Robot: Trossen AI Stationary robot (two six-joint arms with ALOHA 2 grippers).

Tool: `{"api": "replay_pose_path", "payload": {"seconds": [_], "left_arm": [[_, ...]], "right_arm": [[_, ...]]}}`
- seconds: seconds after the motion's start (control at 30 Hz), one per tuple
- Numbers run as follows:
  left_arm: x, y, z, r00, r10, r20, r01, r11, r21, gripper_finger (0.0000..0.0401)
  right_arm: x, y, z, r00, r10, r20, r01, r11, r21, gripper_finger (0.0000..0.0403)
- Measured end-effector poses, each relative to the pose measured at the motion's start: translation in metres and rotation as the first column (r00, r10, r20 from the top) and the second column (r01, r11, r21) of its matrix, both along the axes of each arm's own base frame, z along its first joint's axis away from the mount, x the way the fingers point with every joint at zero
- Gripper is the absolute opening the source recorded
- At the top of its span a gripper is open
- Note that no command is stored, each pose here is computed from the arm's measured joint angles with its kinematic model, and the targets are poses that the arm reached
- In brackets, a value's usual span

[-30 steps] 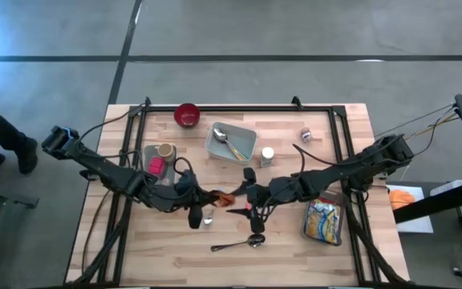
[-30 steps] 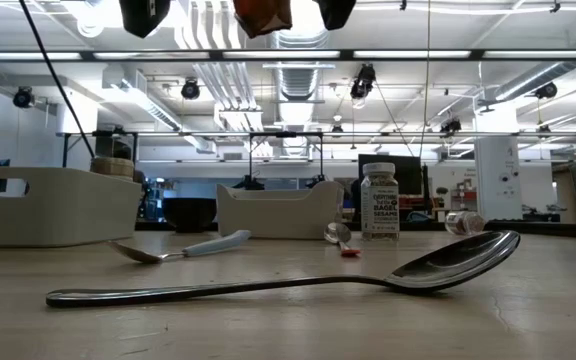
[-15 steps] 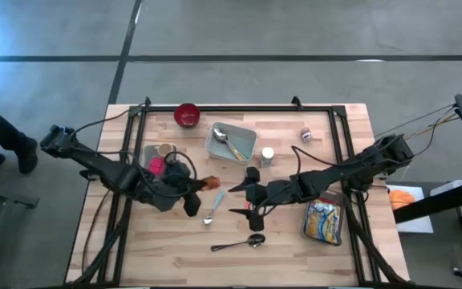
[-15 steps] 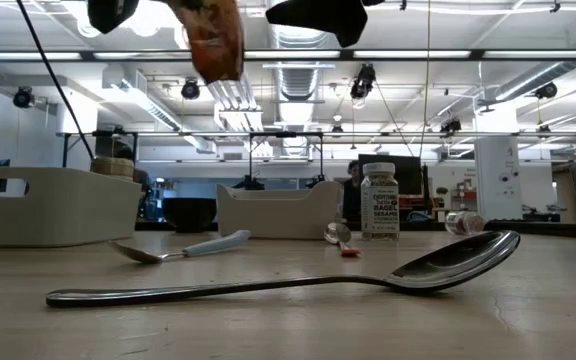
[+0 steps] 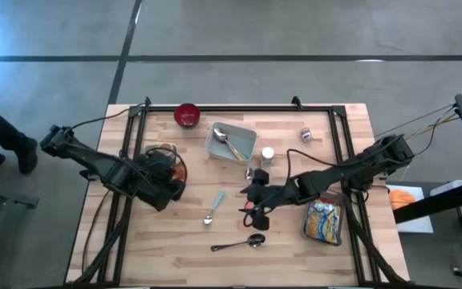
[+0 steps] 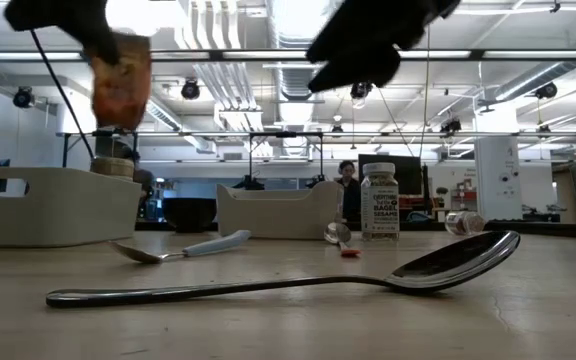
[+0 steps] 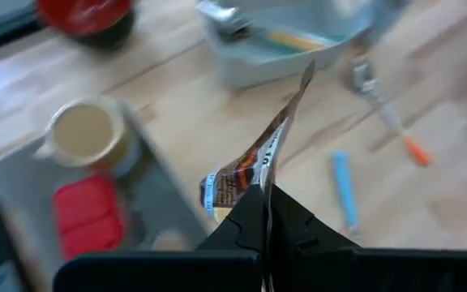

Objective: Pick & Place Food Item
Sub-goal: Put the brown seasoning pack into the left gray bin

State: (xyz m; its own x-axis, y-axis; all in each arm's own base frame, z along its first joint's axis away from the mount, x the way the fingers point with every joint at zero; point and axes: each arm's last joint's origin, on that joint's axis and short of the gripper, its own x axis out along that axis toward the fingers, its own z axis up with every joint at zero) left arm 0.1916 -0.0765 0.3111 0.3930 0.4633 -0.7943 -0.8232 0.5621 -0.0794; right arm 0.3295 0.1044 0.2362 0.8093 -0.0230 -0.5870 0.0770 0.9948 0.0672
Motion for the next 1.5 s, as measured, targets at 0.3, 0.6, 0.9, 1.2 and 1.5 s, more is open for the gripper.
{"api": "replay_pose_path", "payload": {"seconds": [0.3,0.6,0.9,1.2,1.5], "left_arm": [[-0.018,0.005,-0.017,0.968,0.18,-0.177,-0.199,0.975,-0.098,0.0],[-0.019,0.011,-0.017,0.947,0.269,-0.173,-0.288,0.953,-0.092,0.0],[-0.025,0.012,-0.027,0.91,0.312,-0.274,-0.354,0.927,-0.12,0.0],[-0.033,0.013,-0.055,0.861,0.361,-0.359,-0.417,0.904,-0.092,0.0],[-0.033,0.013,-0.073,0.859,0.398,-0.322,-0.451,0.886,-0.108,0.0]], "right_arm": [[-0.016,0.009,-0.025,0.996,-0.004,-0.087,0.006,1.0,0.021,0.0283],[-0.021,0.008,-0.037,0.996,-0.013,-0.091,0.017,0.999,0.037,0.0283],[-0.022,0.01,-0.037,0.996,-0.006,-0.09,0.009,0.999,0.039,0.0283],[-0.023,0.013,-0.037,0.996,0.009,-0.092,-0.006,0.999,0.041,0.0283],[-0.023,0.013,-0.037,0.996,0.013,-0.093,-0.009,0.999,0.041,0.0283]]}}
